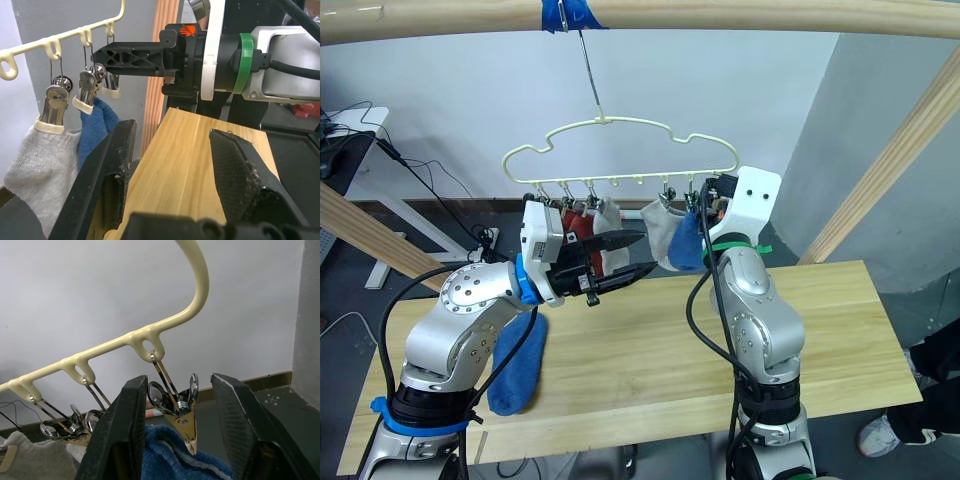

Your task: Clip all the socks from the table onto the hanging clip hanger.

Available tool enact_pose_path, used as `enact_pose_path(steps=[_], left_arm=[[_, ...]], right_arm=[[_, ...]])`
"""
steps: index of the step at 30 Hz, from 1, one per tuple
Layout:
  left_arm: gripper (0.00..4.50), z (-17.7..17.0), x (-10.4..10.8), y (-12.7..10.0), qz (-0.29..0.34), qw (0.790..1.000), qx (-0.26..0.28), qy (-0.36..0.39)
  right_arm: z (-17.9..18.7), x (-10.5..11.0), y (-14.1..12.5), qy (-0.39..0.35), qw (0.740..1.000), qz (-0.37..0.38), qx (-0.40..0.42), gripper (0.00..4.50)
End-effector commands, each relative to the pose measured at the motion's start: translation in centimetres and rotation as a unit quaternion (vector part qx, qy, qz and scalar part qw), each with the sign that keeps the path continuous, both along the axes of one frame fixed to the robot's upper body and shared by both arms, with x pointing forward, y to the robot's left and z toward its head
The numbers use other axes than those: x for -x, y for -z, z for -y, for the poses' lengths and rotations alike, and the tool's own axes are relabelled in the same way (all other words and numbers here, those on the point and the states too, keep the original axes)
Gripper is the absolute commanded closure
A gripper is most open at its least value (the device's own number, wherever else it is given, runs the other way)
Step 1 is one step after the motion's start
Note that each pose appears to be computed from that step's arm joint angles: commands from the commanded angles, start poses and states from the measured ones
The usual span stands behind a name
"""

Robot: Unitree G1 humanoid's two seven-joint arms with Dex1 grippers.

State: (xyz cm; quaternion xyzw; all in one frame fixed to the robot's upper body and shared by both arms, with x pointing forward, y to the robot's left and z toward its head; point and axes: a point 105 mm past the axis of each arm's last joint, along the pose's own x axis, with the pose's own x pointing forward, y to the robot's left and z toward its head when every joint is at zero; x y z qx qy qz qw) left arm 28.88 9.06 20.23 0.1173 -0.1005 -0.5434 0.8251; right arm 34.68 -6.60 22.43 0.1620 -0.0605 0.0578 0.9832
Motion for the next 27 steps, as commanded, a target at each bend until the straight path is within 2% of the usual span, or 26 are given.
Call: enact_pose_path(steps=[1,15,18,23,27], left_arm=[[1.94,0.15,0.2,-0.67,0.019,1.0,0.003,0.006],[1.94,0.28,0.23,-0.62,0.018,1.0,0.003,0.007],[1.92,0.26,0.21,-0.64,0.017,1.0,0.003,0.007],[1.92,0.19,0.28,-0.52,0.008,1.0,0.009,0.004],[1.92,0.16,0.41,-0.21,0.004,1.0,0.013,-0.008]], right_arm=[[-2.07,1.05,-2.51,-0.03,0.997,0.035,-0.06,2.44],[-1.9,1.03,-2.42,-0.023,0.998,0.033,-0.056,2.44],[-1.9,1.03,-2.44,-0.023,0.998,0.033,-0.056,3.02],[-1.82,1.03,-2.54,-0.02,0.998,0.036,-0.054,4.44],[-1.72,1.01,-2.67,-0.019,0.998,0.041,-0.051,4.47]])
